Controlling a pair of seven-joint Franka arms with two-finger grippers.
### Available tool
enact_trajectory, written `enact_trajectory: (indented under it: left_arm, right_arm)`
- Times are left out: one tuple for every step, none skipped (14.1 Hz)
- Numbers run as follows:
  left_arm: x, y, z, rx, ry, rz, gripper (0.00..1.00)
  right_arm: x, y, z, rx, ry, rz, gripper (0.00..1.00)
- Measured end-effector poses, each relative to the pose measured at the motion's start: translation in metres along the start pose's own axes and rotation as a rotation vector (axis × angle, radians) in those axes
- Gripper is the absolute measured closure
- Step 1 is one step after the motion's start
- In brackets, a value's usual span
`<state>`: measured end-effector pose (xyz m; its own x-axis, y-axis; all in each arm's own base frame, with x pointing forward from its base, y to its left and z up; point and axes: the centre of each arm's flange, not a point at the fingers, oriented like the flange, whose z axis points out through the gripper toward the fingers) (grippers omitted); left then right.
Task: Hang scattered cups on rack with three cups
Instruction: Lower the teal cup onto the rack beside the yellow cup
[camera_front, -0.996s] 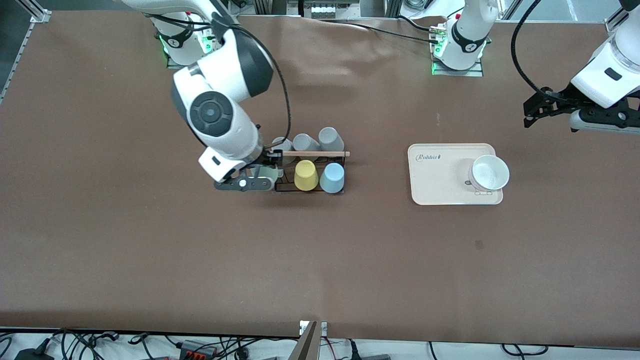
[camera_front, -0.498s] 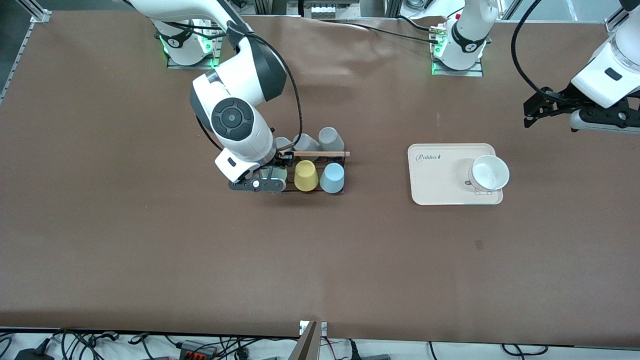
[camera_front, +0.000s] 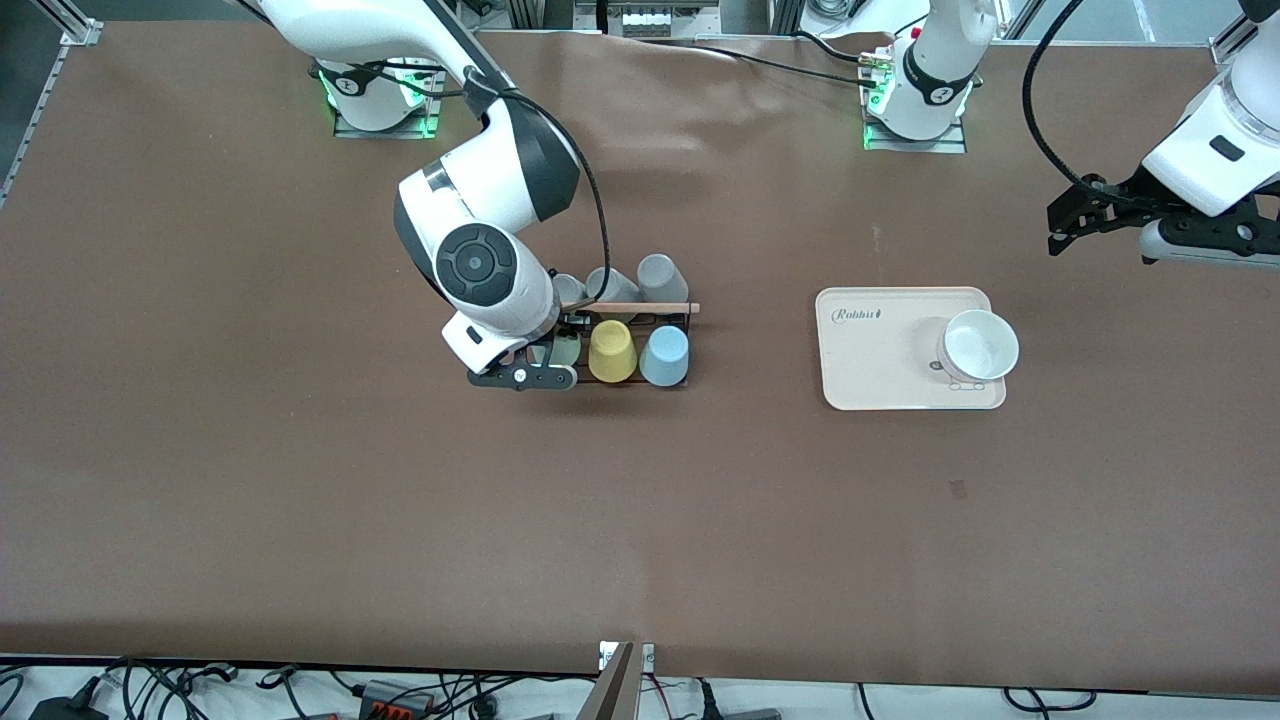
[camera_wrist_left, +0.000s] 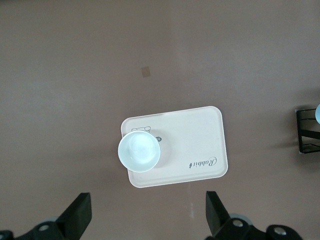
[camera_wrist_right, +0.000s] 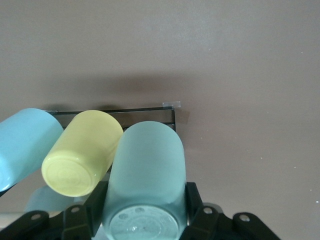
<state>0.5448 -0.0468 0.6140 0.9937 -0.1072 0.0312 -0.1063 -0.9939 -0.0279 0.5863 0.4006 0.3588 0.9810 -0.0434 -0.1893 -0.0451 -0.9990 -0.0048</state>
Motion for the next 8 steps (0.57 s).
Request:
enact_trajectory:
  left_arm:
    - [0.0,0.0,0.0,0.0,0.0,0.0,0.0]
    - [0.0,-0.001,0.0,0.0,-0.001,-0.001,0.0]
    - [0.0,-0.001,0.0,0.0,-0.002,-0.002,0.0]
    - [0.0,-0.001,0.001,0.0,-0.002,-0.002,0.0]
    - [0.0,-0.001,0.001,0.0,-0.002,-0.002,0.0]
    - [0.0,-0.001,0.001,0.0,-0.002,-0.002,0.0]
    - [0.0,-0.001,0.001,0.0,-0.003,-0.002,0.0]
    - [0.0,-0.001,0.001,0.0,-0.003,-0.002,0.0]
  right_arm:
    - [0.001,0.0,0.005,-0.004,-0.006,0.001,0.33]
    - [0.002,-0.001,0.01,-0.008,-0.011,0.002,0.33]
    - [0.003,-0.001,0.015,-0.01,-0.014,0.003,0.33]
    - [0.004,-0.001,0.018,-0.01,-0.014,0.003,0.33]
    - [0.005,-0.002,0.019,-0.008,-0.01,0.003,0.33]
    - [0.007,-0.003,0.021,-0.003,-0.004,0.004,0.33]
    - [0.008,-0.003,0.023,-0.001,0.0,0.004,0.33]
    - [0.009,-0.004,0.027,-0.001,0.0,0.005,0.33]
